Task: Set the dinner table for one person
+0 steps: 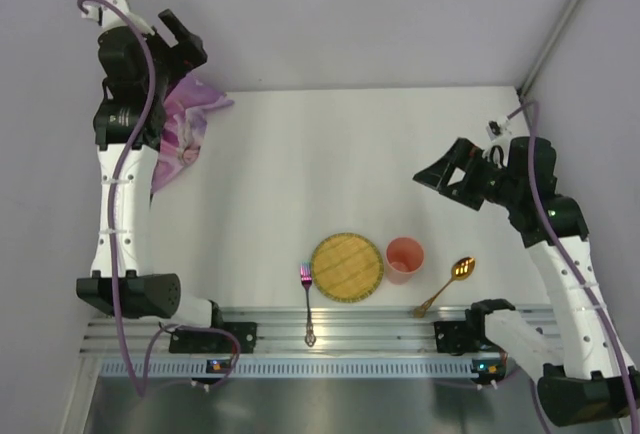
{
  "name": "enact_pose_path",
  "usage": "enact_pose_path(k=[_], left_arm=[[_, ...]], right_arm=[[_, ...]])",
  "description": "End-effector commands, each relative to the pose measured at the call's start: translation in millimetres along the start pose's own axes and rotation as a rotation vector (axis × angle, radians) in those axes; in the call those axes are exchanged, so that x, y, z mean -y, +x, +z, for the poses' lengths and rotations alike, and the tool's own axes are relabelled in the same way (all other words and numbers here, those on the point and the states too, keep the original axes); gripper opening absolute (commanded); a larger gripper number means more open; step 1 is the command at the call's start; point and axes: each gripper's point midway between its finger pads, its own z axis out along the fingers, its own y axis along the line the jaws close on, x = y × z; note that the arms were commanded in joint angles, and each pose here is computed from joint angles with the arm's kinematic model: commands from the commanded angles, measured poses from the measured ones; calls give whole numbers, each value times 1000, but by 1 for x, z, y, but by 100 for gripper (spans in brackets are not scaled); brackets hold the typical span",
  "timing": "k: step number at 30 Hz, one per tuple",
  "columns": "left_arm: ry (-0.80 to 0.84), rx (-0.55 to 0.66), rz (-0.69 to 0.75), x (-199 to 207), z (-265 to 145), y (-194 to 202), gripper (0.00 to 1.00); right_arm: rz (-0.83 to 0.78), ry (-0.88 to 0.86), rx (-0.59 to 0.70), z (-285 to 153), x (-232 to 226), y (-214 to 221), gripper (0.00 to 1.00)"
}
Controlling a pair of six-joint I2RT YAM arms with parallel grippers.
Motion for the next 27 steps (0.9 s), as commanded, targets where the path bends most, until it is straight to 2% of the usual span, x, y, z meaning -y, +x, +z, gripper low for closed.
enact_pose_path(k=[1, 2, 3, 4, 5, 7, 8, 9, 11, 13, 14, 16, 17, 19, 24, 25, 27], left_arm=[[-83, 24, -204, -5, -24, -16, 98], [-60, -8, -220, -6, -21, 2, 99], [37, 0, -184, 5, -22, 7, 98], [215, 33, -155, 33, -44, 1, 99], [220, 39, -189, 28, -37, 19, 99], [147, 38, -222, 13, -40, 28, 98], [16, 7, -236, -11, -36, 42, 98], [-36, -22, -228, -21, -34, 51, 99], [-183, -94, -164, -50, -18, 74, 98], [-330, -253, -95, -81, 0, 122, 99], [-379, -275, -63, -91, 6, 128, 98], [-434, -416, -18, -108, 26, 173, 92], [-446, -431, -1, -111, 34, 176, 88], [-518, -477, 9, -127, 49, 200, 88], [-533, -466, 66, -140, 95, 218, 90], [-552, -509, 84, -148, 108, 239, 90], [-546, -492, 99, -147, 129, 234, 89]], right_arm=[[-4, -70, -3, -13, -15, 12, 100], [-7, -75, -5, -15, -14, 17, 100], [-12, -82, -13, -15, -15, 21, 100], [-17, -84, -17, -16, -15, 23, 100], [-24, -90, -22, -17, -15, 27, 100], [-41, -97, -25, -19, -16, 31, 100], [-48, -98, -25, -20, -17, 32, 100], [-50, -90, -32, -21, -16, 34, 100], [-74, -83, -29, -24, -17, 32, 100], [-99, -66, -31, -25, -15, 31, 100], [-102, -58, -34, -25, -15, 29, 100], [-117, -33, -34, -23, -11, 27, 100], [-111, -10, -57, -23, -10, 27, 100], [-131, 9, -77, -23, -9, 25, 100], [-109, 67, -101, -15, -1, 20, 100], [-99, 78, -102, -13, 2, 20, 100], [-90, 91, -97, -7, 5, 16, 100]])
